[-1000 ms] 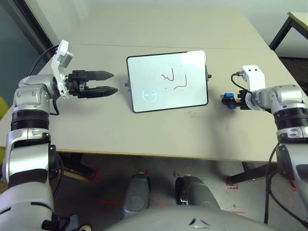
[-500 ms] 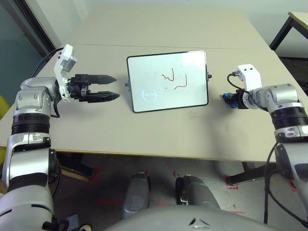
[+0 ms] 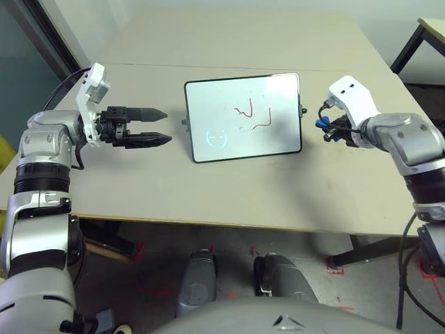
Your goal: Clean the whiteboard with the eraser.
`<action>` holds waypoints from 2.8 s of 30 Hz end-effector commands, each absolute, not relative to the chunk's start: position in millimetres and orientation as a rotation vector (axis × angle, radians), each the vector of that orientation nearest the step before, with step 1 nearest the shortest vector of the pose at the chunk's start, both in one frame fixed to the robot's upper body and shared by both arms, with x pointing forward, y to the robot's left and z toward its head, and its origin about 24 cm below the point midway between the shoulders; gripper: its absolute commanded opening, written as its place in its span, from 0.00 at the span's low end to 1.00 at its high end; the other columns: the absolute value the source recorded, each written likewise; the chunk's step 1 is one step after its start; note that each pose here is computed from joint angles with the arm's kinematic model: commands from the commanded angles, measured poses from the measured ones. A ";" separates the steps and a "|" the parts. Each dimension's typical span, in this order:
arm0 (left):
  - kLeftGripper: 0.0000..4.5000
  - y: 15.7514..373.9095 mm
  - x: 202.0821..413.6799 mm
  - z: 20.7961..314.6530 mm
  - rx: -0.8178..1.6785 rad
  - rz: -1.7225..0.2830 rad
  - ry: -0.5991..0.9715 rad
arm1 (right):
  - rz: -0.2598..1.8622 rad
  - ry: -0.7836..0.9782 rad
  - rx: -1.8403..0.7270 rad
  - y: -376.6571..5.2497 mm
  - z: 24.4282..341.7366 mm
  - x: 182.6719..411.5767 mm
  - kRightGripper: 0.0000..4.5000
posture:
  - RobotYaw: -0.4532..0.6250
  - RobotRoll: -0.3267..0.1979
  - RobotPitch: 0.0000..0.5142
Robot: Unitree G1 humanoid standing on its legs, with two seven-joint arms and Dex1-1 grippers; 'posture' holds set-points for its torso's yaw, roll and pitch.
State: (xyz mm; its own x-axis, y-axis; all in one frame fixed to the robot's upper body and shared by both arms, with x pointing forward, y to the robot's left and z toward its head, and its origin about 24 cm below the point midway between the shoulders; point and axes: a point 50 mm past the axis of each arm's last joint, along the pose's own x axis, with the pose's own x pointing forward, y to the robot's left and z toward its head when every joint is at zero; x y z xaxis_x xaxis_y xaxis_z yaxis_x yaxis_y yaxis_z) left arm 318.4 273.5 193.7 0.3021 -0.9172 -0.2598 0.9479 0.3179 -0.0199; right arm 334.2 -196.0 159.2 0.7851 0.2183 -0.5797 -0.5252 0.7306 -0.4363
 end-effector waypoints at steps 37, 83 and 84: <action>1.00 262.2 325.3 202.2 0.179 -1.255 0.172 | 0.627 0.208 -1.188 -102.5 166.8 364.7 0.05 | 0.68 0.62 0.07; 1.00 266.7 322.3 198.5 0.161 -1.237 0.179 | 0.668 0.245 -1.205 -93.2 149.0 349.7 0.05 | 0.69 0.62 0.08; 1.00 266.4 322.5 198.7 0.161 -1.238 0.178 | 0.664 0.253 -1.208 -95.9 147.9 349.7 0.05 | 0.68 0.62 0.09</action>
State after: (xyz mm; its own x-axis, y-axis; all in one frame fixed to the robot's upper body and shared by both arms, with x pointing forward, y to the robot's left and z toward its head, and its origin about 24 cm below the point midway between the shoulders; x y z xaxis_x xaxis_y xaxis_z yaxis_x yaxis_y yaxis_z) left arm 324.8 263.8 196.4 0.3136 -0.9216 -0.2286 0.9480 0.3175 0.0206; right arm 349.2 -93.7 150.7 0.7887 0.3538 -0.5027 -0.5907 0.2095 -0.7792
